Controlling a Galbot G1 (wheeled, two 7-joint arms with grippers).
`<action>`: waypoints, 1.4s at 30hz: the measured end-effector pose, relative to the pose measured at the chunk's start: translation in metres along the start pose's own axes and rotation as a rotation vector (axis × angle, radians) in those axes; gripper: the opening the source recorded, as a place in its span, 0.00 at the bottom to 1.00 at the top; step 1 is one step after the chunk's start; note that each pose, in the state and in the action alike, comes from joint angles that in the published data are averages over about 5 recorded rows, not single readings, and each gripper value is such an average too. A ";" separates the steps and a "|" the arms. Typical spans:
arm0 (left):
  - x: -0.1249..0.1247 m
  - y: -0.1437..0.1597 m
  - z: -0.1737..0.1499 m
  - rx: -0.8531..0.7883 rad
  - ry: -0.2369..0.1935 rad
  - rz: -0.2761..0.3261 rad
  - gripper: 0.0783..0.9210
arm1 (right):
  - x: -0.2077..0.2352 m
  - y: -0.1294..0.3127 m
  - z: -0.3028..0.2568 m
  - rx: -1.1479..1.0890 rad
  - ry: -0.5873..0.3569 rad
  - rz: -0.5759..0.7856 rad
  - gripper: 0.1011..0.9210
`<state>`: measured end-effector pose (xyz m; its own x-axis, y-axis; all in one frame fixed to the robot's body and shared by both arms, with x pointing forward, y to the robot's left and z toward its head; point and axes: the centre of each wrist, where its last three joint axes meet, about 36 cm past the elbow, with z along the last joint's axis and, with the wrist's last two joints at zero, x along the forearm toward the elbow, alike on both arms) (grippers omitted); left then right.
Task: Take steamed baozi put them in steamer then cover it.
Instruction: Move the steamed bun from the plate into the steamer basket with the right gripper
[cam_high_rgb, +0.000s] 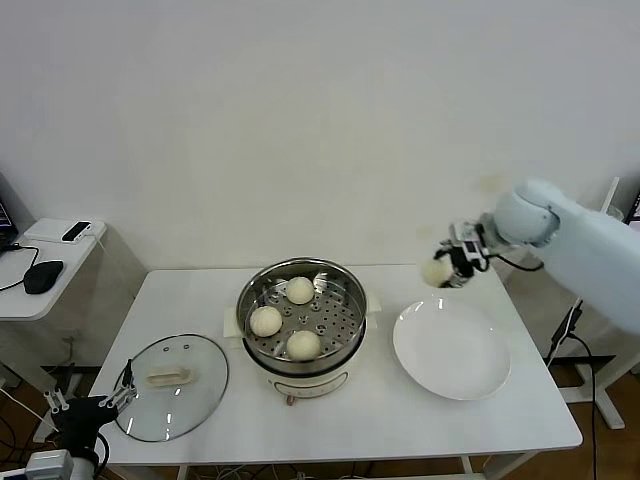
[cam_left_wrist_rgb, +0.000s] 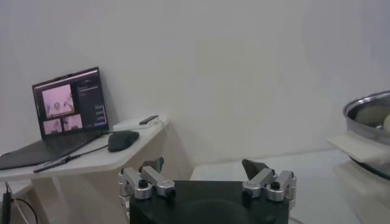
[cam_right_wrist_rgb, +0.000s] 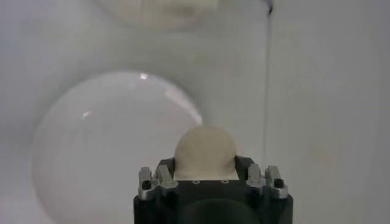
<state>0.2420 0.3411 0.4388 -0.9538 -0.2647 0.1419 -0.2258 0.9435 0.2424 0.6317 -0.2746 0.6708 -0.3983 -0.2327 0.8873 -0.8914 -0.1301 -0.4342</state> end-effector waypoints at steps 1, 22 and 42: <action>0.000 0.000 0.000 0.000 0.000 -0.001 0.88 | 0.002 -0.004 -0.011 0.007 -0.011 0.000 0.63; 0.002 0.002 -0.003 0.007 -0.007 -0.031 0.88 | -0.063 -0.015 -0.172 0.039 -0.110 -0.126 0.63; 0.000 0.004 -0.001 0.001 -0.006 -0.037 0.88 | -0.131 0.005 -0.178 -0.008 -0.047 -0.181 0.64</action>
<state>0.2415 0.3447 0.4402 -0.9461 -0.2978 0.1270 -0.2607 0.9333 0.2468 0.6407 -0.0737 0.5803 -0.2205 -0.2506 0.9426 -0.9494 -0.1664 -0.2663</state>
